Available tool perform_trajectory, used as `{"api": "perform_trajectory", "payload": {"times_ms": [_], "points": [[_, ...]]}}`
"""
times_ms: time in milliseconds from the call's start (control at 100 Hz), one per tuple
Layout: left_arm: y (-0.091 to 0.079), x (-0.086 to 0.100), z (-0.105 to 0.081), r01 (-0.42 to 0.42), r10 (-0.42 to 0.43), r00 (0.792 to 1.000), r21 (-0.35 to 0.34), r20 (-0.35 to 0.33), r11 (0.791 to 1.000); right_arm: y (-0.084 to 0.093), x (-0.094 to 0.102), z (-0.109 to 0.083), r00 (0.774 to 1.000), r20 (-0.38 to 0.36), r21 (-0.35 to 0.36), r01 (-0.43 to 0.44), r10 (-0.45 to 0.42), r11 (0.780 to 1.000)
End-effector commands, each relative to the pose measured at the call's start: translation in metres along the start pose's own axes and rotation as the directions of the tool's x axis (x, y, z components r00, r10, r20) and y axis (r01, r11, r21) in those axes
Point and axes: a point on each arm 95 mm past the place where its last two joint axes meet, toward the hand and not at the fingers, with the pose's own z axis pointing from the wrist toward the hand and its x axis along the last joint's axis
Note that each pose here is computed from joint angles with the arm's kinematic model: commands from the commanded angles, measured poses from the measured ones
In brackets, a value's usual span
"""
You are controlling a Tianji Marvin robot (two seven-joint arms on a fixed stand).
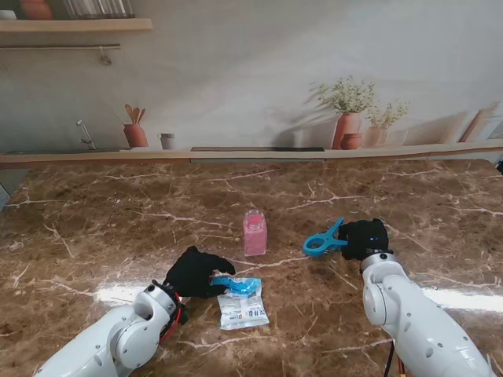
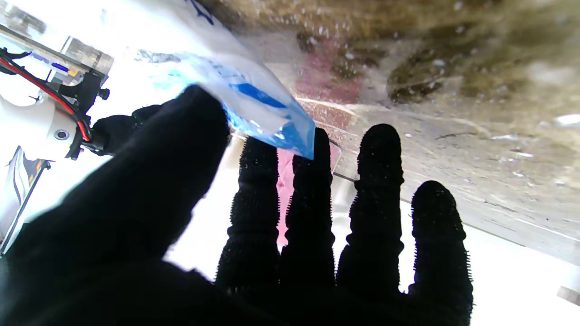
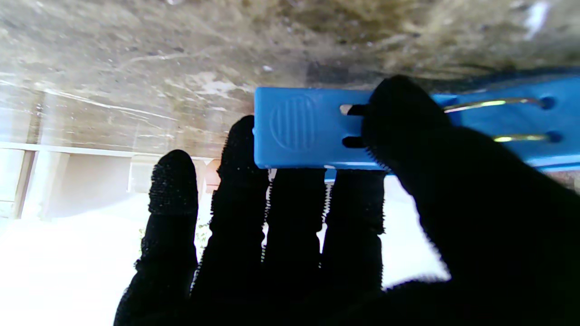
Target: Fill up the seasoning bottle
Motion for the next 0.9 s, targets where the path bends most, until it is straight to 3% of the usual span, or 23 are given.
{"api": "perform_trajectory", "payload": {"times_ms": [0,130,530,730,890], "points": [[-0.001,0.002,-0.003,0.011,-0.011,1.000,0.013,0.000,1.000,-0.003,0.007,-0.005,1.000,-0.004,0.003,-0.018,0.018,1.000],[-0.007,0.003,-0.006,0.071,-0.071,0.997,0.014,0.018,0.997,0.005,0.011,-0.011,0.999,-0.001,-0.033,-0.044,0.044,0.998],[-0.028,0.012,-0.014,0.175,-0.178,0.984,0.145,0.008,0.974,0.040,0.024,-0.038,0.995,-0.019,-0.204,-0.097,0.096,0.974],[-0.047,0.026,-0.015,0.248,-0.253,0.967,0.243,-0.010,0.938,0.068,0.038,-0.058,0.993,-0.061,-0.322,-0.114,0.100,0.940],[-0.065,0.041,-0.011,0.322,-0.324,0.945,0.275,-0.040,0.906,0.095,0.053,-0.073,0.990,-0.113,-0.432,-0.126,0.085,0.893]]}}
